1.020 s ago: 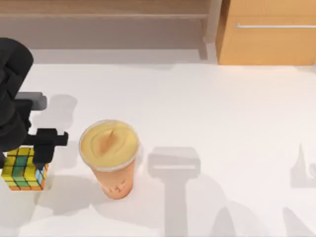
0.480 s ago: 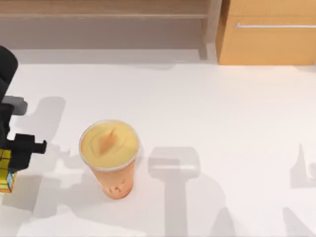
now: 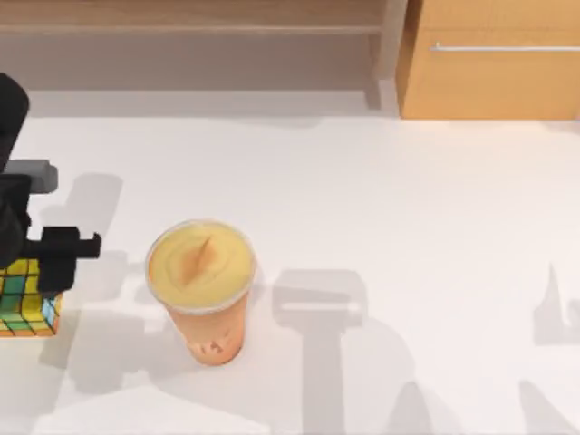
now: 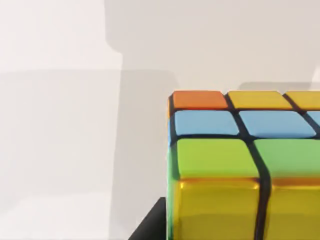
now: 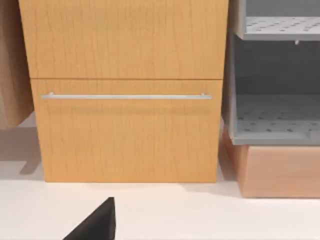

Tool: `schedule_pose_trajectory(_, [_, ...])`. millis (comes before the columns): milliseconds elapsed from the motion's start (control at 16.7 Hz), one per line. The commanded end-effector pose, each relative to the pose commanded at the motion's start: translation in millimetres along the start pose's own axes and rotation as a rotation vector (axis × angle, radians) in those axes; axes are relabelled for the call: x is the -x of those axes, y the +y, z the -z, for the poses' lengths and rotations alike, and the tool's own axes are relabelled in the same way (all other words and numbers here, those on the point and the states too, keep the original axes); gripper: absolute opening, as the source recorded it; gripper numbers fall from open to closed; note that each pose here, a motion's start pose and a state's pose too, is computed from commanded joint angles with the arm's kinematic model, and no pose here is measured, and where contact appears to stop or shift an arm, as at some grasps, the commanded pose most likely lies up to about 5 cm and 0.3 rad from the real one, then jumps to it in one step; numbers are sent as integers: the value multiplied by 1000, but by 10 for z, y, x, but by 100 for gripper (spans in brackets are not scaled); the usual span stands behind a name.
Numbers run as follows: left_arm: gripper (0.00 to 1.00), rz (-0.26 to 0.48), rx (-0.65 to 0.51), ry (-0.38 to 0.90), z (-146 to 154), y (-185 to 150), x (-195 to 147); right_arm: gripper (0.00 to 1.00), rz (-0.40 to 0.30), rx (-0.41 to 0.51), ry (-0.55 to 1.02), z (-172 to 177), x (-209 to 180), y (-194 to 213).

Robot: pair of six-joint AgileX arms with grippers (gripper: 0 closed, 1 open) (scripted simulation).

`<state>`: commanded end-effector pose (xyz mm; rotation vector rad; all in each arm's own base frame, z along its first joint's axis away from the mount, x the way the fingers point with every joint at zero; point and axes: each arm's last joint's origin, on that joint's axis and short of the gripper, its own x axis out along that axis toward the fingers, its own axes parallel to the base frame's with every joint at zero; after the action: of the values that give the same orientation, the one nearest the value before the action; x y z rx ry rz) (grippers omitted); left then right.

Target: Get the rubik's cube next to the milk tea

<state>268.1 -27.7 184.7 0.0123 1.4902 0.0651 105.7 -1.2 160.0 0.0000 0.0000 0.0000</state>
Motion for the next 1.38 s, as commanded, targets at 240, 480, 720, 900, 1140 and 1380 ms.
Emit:
schedule_pose_trajectory(240, [0, 46, -48, 64, 21, -184, -165, 100, 0, 0, 0, 0, 0, 0])
schedule_pose_trajectory(480, [0, 44, -56, 77, 32, -202, -201, 100, 0, 0, 0, 0, 0, 0])
schedule_pose_trajectory(720, [23, 44, -56, 77, 32, -202, -201, 100, 0, 0, 0, 0, 0, 0])
schedule_pose_trajectory(900, [45, 44, -56, 77, 32, -202, -201, 100, 0, 0, 0, 0, 0, 0])
schedule_pose_trajectory(1140, [75, 44, -56, 77, 32, -202, -201, 100, 0, 0, 0, 0, 0, 0])
schedule_pose_trajectory(1380, [100, 44, -56, 77, 32, -202, -201, 100, 0, 0, 0, 0, 0, 0])
